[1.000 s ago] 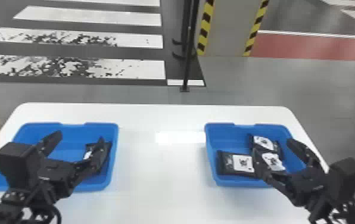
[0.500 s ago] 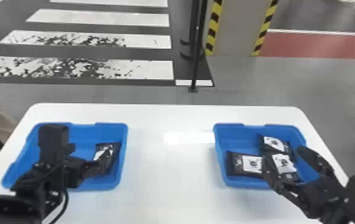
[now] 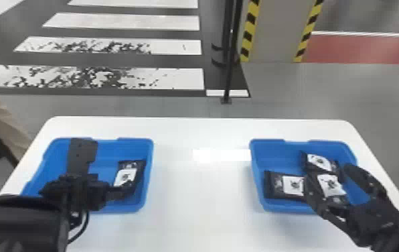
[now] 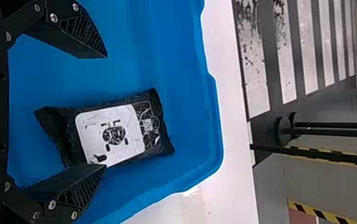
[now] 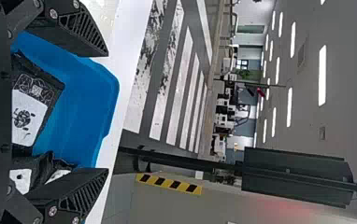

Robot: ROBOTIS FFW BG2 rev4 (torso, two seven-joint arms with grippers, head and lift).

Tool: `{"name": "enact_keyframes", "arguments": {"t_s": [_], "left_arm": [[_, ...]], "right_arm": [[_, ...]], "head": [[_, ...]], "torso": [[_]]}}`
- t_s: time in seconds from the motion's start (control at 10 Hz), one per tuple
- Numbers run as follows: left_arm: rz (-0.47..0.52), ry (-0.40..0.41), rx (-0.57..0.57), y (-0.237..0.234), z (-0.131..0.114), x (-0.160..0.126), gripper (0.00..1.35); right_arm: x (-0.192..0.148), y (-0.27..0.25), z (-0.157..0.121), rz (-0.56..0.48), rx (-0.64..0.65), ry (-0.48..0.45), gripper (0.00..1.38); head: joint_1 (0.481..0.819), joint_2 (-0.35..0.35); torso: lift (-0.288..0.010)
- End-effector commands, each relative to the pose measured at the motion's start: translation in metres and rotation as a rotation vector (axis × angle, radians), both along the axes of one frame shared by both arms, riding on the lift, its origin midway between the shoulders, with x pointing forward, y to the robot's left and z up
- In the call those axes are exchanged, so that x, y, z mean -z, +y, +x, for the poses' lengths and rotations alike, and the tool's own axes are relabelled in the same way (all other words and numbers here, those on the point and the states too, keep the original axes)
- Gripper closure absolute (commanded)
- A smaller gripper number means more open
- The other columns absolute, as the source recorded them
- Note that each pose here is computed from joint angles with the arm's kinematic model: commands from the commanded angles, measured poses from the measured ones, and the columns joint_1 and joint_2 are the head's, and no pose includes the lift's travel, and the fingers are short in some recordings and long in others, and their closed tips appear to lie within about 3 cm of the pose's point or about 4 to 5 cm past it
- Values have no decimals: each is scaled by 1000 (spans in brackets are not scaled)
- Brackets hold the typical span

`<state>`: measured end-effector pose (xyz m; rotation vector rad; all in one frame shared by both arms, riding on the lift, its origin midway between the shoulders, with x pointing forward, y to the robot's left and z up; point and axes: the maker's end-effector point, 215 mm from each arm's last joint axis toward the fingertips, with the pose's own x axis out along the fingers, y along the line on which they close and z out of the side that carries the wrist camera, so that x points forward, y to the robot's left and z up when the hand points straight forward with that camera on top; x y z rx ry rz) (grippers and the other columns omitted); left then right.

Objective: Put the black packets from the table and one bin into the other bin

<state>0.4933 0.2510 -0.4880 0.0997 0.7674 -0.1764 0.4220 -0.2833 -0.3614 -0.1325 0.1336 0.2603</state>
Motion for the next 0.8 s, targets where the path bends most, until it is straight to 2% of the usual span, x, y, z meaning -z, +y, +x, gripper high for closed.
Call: {"name": "enact_keyframes", "arguments": {"t_s": [0.0, 0.3, 0.4, 0.5, 0.6, 0.7], "left_arm": [[-65, 33, 30, -18, 3, 8, 203], [-121, 99, 78, -35, 6, 29, 213], [-114, 129, 84, -36, 3, 36, 325], [-81, 154, 81, -32, 0, 38, 826], [-77, 155, 79, -32, -1, 39, 1234], [-81, 151, 81, -34, -2, 40, 1208]], "right_arm": [[2, 1, 0, -2, -3, 7, 150], [3, 8, 2, -8, -21, 9, 150], [5, 8, 2, -6, -21, 14, 150], [7, 8, 1, -5, -24, 17, 150], [7, 8, 2, -6, -27, 17, 150], [8, 9, 2, -2, -30, 20, 150]], "head": [[695, -35], [695, -67], [695, -72], [695, -73], [695, -71], [695, -68]], "torso": [[-110], [-110], [-110], [-110], [-110], [-110]]}}
